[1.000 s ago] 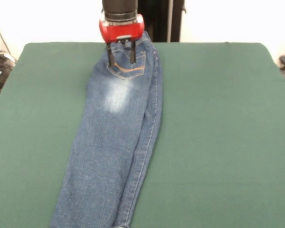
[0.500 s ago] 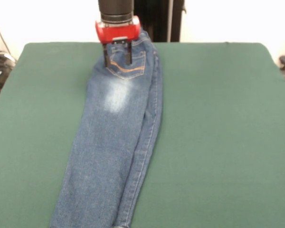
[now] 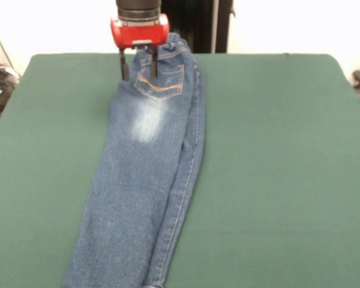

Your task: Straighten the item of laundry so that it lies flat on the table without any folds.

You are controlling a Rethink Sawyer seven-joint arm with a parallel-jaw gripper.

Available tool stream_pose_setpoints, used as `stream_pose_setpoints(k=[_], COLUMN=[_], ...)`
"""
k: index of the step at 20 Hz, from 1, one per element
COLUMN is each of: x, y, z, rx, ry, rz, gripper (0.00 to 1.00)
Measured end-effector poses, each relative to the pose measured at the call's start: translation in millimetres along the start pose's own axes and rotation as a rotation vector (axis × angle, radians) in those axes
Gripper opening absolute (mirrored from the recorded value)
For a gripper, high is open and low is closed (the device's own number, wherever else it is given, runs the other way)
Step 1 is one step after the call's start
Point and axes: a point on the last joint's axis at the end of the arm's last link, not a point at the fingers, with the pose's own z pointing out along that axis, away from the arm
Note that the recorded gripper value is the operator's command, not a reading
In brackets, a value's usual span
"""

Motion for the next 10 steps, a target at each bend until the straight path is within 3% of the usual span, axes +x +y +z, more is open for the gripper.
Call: stream_pose_setpoints(k=[10], x=[-2.6], y=[-16.4], z=[-17.3], rx=[0.053], ry=[-0.013], rz=[-0.001], gripper=[1.00])
